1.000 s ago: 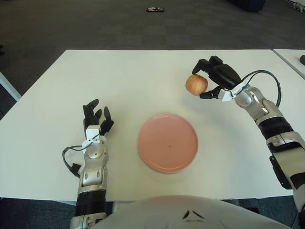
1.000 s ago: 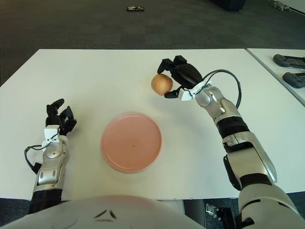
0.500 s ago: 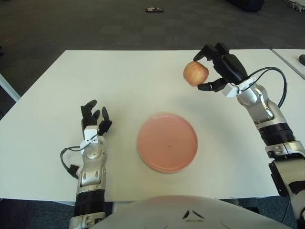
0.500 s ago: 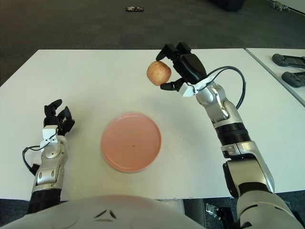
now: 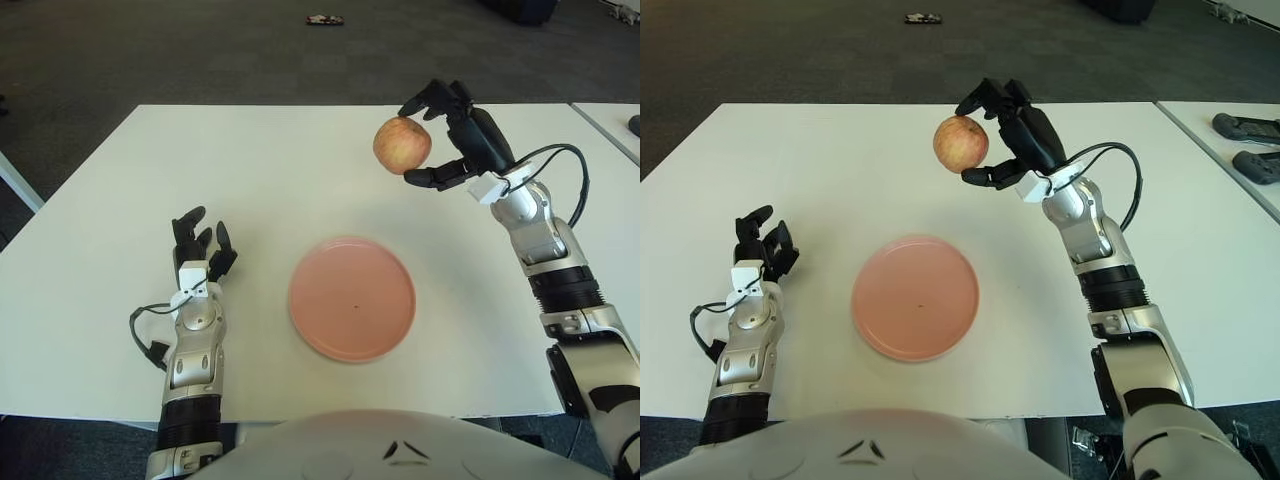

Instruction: Put the apple into the plate.

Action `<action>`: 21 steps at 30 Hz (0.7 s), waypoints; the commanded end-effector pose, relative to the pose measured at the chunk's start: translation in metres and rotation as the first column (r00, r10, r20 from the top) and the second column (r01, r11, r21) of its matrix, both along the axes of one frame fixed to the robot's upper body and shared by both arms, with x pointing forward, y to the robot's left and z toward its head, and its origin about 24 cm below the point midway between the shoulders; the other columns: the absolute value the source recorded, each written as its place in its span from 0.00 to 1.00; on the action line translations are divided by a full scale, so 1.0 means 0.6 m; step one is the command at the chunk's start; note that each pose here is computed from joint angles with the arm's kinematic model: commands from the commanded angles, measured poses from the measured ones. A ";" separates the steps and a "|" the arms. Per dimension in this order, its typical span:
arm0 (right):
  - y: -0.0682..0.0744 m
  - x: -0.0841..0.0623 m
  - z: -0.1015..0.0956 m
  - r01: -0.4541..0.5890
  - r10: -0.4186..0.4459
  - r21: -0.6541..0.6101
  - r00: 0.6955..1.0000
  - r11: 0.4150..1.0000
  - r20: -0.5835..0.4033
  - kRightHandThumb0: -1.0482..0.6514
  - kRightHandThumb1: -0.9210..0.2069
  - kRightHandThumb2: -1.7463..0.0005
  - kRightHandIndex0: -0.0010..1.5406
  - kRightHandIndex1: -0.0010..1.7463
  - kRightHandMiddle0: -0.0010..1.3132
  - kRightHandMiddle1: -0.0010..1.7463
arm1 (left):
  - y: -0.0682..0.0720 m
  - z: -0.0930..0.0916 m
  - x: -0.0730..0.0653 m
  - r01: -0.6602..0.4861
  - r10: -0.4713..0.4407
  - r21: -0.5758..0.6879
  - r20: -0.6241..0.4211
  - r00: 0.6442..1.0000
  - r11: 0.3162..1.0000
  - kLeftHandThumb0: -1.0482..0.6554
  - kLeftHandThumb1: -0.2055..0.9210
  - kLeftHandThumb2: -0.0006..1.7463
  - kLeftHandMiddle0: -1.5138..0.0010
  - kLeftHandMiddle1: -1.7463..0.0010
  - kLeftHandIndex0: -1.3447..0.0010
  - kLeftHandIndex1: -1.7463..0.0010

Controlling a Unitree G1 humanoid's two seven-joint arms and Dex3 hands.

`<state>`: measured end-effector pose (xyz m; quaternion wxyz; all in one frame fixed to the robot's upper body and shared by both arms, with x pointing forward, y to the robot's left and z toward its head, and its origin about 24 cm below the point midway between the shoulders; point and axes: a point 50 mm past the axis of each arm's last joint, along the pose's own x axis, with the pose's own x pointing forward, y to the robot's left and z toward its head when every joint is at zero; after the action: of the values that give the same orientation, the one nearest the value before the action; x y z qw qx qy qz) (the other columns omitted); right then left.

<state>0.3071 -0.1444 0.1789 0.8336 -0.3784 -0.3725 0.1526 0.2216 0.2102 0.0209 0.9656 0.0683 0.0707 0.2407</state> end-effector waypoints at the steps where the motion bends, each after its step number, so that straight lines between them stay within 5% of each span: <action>1: 0.008 -0.013 0.002 -0.063 0.063 0.034 0.998 0.997 -0.002 0.34 0.52 0.26 0.79 1.00 0.46 1.00 | 0.001 0.004 0.006 0.007 -0.007 0.006 0.004 1.000 1.000 0.20 1.00 0.45 0.78 0.79 1.00 0.42; 10: 0.017 -0.033 -0.002 -0.178 0.179 0.022 0.983 0.984 -0.046 0.33 0.54 0.25 0.74 1.00 0.47 1.00 | 0.000 0.004 0.008 0.004 -0.004 0.004 0.004 1.000 1.000 0.21 1.00 0.44 0.77 0.78 1.00 0.41; 21: 0.028 -0.088 -0.033 -0.361 0.344 -0.078 0.923 0.929 -0.174 0.34 0.51 0.27 0.67 1.00 0.45 1.00 | -0.001 0.006 0.009 0.009 -0.009 0.008 0.003 1.000 1.000 0.21 1.00 0.44 0.77 0.79 1.00 0.41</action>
<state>0.2633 -0.1276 0.1657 0.8094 -0.3289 -0.3700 0.3159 0.2241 0.2092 0.0216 0.9661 0.0673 0.0705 0.2391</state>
